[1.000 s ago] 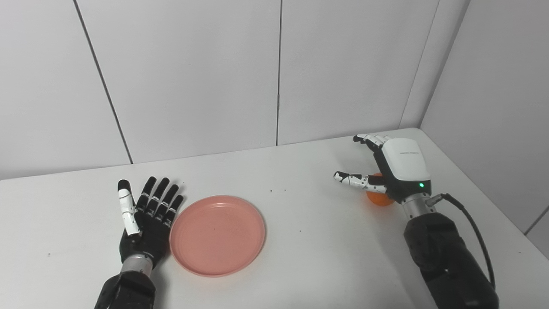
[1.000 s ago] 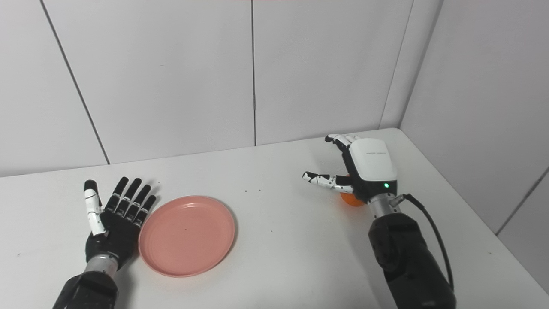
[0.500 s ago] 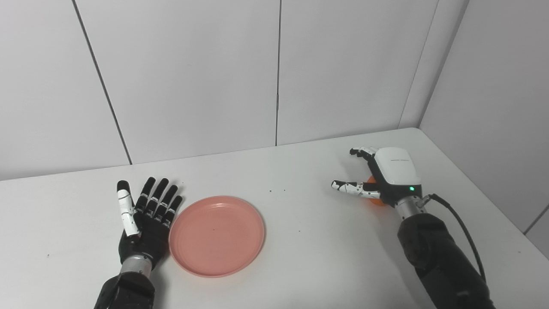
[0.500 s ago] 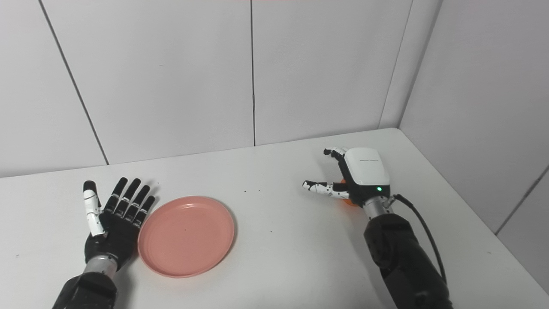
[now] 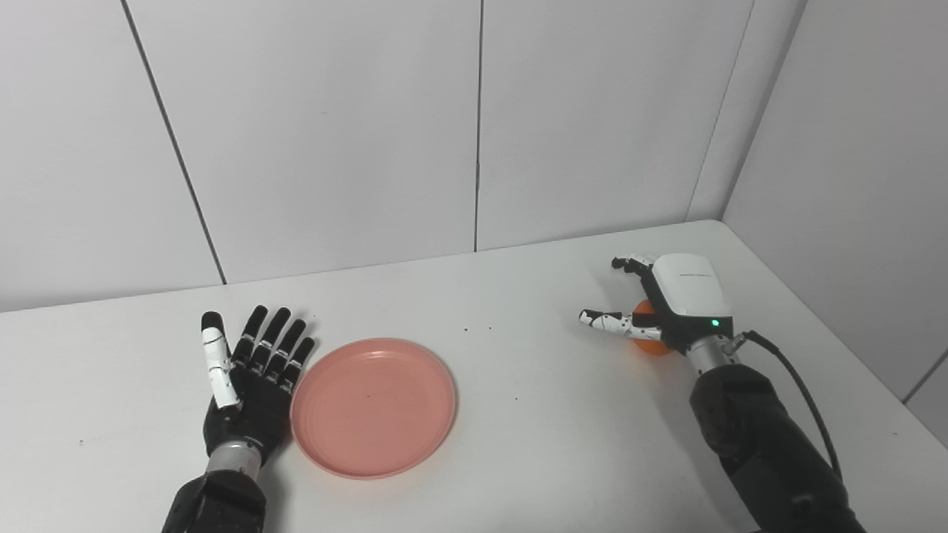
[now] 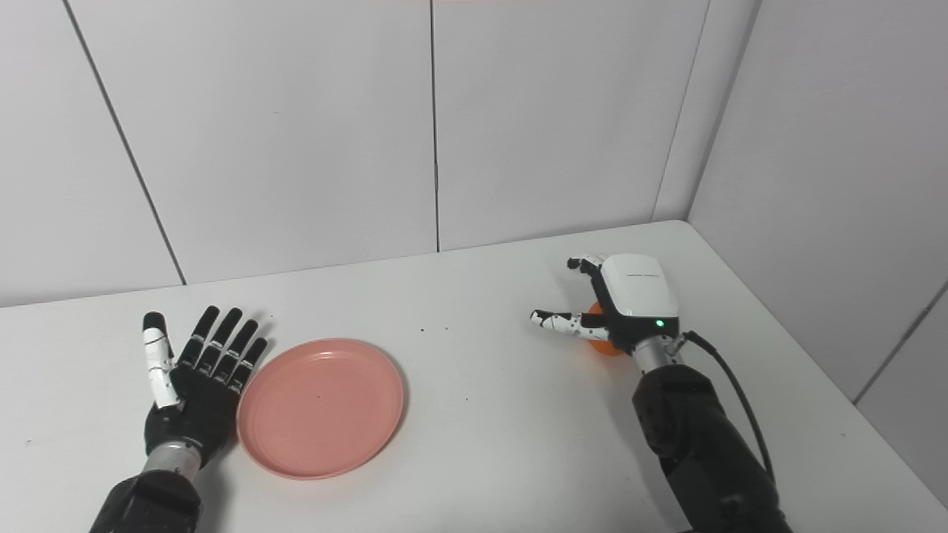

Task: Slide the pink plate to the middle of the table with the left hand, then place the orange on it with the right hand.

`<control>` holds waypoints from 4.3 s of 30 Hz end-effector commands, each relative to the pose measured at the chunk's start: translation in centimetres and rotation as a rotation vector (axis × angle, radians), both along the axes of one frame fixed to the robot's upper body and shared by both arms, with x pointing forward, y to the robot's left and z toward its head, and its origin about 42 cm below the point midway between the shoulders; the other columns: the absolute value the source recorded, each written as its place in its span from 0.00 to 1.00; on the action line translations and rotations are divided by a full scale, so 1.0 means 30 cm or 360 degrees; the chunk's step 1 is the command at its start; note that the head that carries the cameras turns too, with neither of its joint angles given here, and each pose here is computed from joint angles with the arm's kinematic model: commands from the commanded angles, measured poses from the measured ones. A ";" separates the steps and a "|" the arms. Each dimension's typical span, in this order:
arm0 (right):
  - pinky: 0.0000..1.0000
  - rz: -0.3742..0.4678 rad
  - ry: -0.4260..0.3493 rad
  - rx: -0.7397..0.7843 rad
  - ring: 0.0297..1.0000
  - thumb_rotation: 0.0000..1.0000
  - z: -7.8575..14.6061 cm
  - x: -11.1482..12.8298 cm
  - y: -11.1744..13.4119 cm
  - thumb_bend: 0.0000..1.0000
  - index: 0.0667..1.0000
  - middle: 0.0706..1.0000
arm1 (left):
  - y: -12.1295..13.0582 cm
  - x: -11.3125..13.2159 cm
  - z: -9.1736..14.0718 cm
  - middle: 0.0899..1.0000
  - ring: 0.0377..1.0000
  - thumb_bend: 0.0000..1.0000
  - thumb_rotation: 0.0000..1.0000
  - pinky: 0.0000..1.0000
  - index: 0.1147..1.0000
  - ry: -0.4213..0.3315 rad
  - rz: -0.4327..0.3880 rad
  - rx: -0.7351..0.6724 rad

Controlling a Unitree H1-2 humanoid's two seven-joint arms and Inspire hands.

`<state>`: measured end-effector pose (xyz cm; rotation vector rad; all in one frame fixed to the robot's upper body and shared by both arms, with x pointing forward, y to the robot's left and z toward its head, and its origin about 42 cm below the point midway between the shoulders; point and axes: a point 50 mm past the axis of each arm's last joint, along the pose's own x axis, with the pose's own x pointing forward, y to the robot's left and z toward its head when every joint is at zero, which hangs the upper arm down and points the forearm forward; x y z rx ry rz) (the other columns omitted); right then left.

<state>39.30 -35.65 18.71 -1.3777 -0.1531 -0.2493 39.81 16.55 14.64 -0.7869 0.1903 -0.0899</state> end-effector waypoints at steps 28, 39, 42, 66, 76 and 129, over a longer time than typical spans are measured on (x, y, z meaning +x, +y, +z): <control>0.66 -0.0117 0.0182 0.0028 0.65 0.81 -0.116 0.015 -0.057 0.81 0.68 0.67 | 0.017 -0.047 -0.111 0.83 0.84 0.65 0.81 0.87 0.87 0.0257 -0.0013 0.0102; 0.28 -0.0131 0.0173 -0.0024 0.31 0.74 -0.195 0.039 -0.058 0.73 0.38 0.35 | 0.017 -0.051 -0.103 0.83 0.84 0.64 0.83 0.87 0.87 0.0251 -0.0021 0.0120; 0.21 -0.0129 0.0168 -0.0018 0.24 0.72 -0.209 0.041 -0.055 0.69 0.27 0.27 | 0.017 -0.050 -0.102 0.82 0.83 0.64 0.82 0.86 0.87 0.0256 -0.0019 0.0126; 0.08 0.0025 0.0195 0.0061 0.11 0.49 -0.108 0.025 -0.024 0.46 0.17 0.13 | 0.002 -0.053 -0.098 0.83 0.83 0.62 0.84 0.87 0.88 0.0249 -0.0036 0.0114; 0.07 0.0168 -0.0052 0.0120 0.09 0.43 0.101 -0.004 0.064 0.50 0.15 0.11 | -0.021 -0.062 -0.091 0.83 0.82 0.62 0.84 0.85 0.88 0.0241 -0.0039 0.0105; 0.11 0.0946 -0.0361 0.0235 0.13 0.42 0.317 -0.046 0.483 0.50 0.21 0.16 | -0.246 -0.102 -0.123 0.80 0.78 0.64 0.81 0.77 0.83 0.0260 -0.0049 0.0166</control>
